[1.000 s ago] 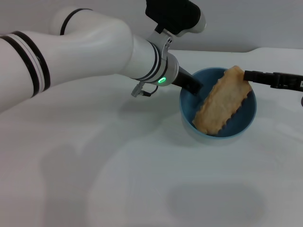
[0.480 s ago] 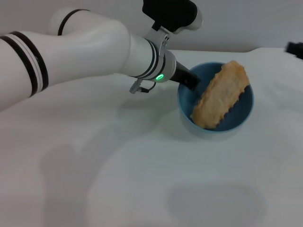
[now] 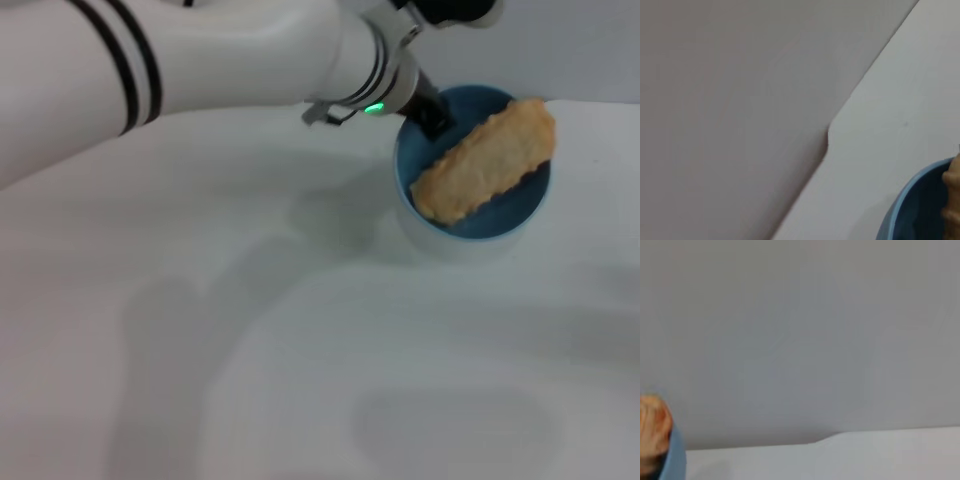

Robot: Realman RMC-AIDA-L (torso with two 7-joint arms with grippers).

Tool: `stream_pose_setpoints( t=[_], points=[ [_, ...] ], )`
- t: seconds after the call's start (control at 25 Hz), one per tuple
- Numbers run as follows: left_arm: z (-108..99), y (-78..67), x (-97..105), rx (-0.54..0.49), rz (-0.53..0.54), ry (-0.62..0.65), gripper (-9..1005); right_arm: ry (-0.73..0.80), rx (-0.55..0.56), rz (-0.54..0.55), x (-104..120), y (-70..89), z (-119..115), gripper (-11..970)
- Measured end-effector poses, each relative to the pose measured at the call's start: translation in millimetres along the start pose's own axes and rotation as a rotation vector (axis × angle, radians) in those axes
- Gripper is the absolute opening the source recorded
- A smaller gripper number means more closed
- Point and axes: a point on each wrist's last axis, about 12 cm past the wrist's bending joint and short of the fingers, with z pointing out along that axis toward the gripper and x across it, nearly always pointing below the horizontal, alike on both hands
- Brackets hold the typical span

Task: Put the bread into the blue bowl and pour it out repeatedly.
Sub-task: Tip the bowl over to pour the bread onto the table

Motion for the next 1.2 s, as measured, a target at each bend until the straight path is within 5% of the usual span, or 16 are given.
stream_pose_setpoints(
  t=[0.32, 0.68, 0.76, 1.2],
  points=[
    [-2, -0.4, -26, -0.042, 0.115, -0.045, -1, -0.111, 0.145, 0.074, 23, -10.1, -32, 618],
    [-2, -7.8, -32, -0.109, 0.358, -0.039, -1, -0.203, 0.368, -0.026, 50, -4.7, -43, 700],
    [-1, -19.0, -32, -0.118, 0.472, -0.047, -1, -0.232, 0.382, -0.066, 54, 4.2, -42, 700],
    [-4, -34.3, -33, -0.151, 0.637, -0.114, -1, -0.272, 0.386, -0.042, 52, 10.6, -37, 699]
  ],
)
